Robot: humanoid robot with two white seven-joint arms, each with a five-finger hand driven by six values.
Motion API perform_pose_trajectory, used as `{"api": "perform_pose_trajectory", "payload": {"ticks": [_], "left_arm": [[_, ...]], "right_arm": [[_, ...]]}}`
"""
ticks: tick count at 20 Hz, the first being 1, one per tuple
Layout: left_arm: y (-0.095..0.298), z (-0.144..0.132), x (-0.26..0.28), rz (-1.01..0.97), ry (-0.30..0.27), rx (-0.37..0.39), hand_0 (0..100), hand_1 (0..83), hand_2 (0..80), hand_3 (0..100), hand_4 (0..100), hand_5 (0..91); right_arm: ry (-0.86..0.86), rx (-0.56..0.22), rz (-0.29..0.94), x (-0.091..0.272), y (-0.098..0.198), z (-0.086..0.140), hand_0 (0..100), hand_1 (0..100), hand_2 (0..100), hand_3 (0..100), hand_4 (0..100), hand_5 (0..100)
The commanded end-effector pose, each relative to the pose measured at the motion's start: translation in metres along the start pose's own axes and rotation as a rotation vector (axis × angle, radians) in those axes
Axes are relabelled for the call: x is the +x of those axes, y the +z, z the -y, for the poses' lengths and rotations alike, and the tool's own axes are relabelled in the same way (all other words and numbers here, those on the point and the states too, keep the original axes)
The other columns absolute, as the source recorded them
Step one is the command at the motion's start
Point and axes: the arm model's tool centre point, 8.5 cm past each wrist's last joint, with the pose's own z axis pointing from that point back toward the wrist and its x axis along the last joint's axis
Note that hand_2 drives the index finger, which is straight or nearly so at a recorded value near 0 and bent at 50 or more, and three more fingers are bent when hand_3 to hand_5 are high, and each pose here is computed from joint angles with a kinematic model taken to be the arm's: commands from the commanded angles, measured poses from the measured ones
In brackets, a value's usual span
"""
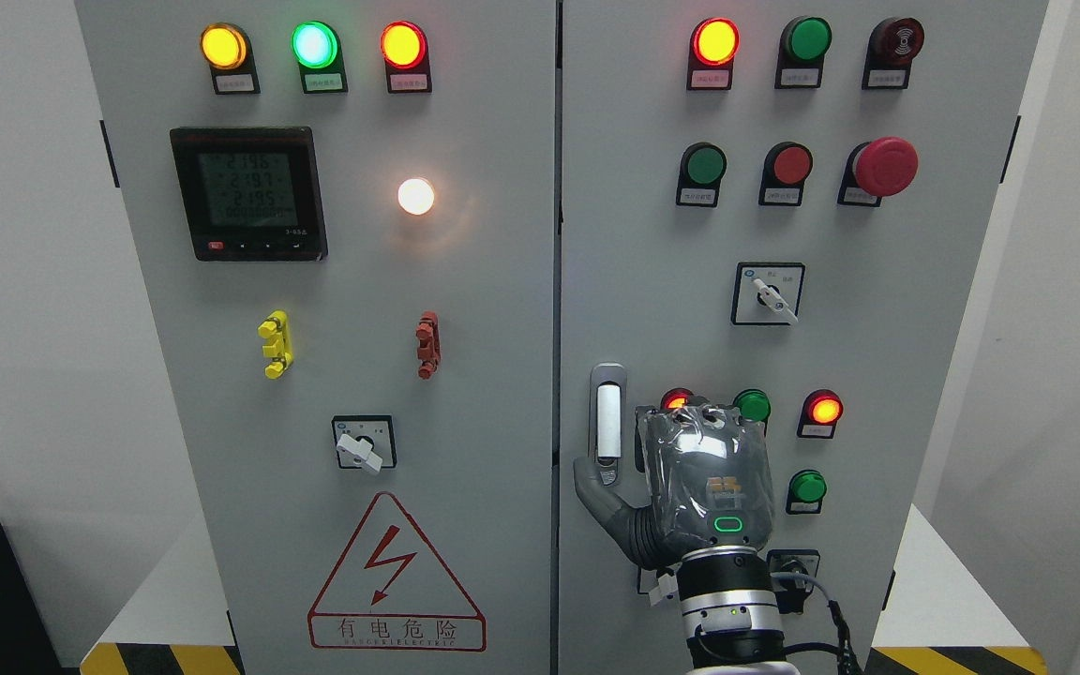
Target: Release door handle
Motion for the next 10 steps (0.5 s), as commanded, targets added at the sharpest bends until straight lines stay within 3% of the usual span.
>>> {"api": "perform_pose_trajectory", "payload": {"ticks": [1, 10], "left_arm": [[0.0, 0.0, -0.0002, -0.002, 0.0, 0.0, 0, 0.0, 4.7, 11, 0, 0.0], [0.0, 0.0, 0.0, -0.001, 0.0, 0.0, 0, 0.0, 4.7, 11, 0, 0.0]], "right_arm": [[0.003, 0.012, -0.014, -0.0047, -0.003, -0.0046, 23, 35, 77, 98, 74, 68], [0.002, 0.011, -0.022, -0.0074, -0.0039, -0.0036, 26, 36, 76, 98, 74, 68]]}}
